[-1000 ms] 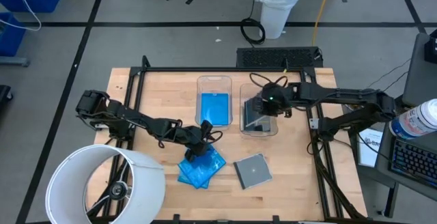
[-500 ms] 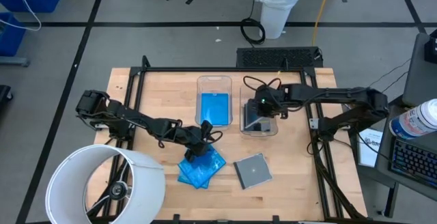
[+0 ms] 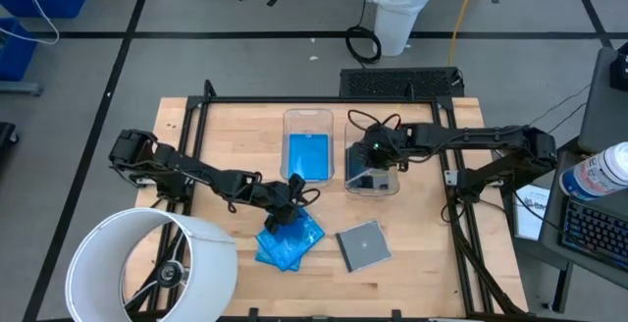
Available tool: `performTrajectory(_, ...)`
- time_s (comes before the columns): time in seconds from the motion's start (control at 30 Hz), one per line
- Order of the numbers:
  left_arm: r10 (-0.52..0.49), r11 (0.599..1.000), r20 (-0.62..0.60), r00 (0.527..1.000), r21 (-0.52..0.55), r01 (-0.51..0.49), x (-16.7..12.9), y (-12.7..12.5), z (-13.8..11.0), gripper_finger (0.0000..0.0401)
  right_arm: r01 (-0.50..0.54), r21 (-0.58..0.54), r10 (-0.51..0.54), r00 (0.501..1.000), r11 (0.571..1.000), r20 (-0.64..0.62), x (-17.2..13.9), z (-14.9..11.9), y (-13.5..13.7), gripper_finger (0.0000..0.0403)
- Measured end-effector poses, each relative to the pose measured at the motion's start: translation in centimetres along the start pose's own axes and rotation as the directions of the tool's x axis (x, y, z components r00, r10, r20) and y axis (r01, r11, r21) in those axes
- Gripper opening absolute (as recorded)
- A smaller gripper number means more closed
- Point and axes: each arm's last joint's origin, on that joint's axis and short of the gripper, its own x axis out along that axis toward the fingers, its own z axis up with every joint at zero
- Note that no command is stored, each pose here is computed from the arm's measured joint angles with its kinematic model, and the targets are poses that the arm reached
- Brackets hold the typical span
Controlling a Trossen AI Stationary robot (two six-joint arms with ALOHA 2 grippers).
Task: Pick & place jewel cases by type
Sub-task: Put the black CD case into the right transparent bin
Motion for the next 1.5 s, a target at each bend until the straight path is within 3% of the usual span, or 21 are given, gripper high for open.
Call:
performTrajectory(0.3,0.0,1.0,0.001,1.0,0.002,0.0,0.0,0.0,0.0,0.0227,-0.076,0.05,0.08,0.994,0.996,-0.076,2.9,-0.6,-2.8,0.002)
performTrajectory(0.53,0.0,1.0,0.001,1.0,0.003,0.0,0.0,0.0,0.0,0.0227,-0.108,-0.01,0.107,0.992,0.994,-0.073,2.0,-0.7,-3.4,0.0041)
performTrajectory(0.8,0.0,1.0,0.001,1.0,0.003,0.0,0.0,0.0,0.0,0.0227,-0.037,-0.04,0.034,0.996,0.999,-0.085,1.3,-0.9,-4.4,0.0088)
performTrajectory(1.03,-0.001,1.0,0.001,1.0,0.01,0.001,0.0,0.0,0.0,0.0227,-0.057,-0.069,0.048,0.991,0.996,-0.127,1.2,-1.0,-4.3,0.0123)
performTrajectory(1.5,-0.007,1.0,-0.008,1.0,0.012,0.007,0.0,-0.1,-0.1,0.0227,-0.117,-0.047,0.103,0.968,0.992,-0.229,0.5,-1.3,-4.1,0.0129)
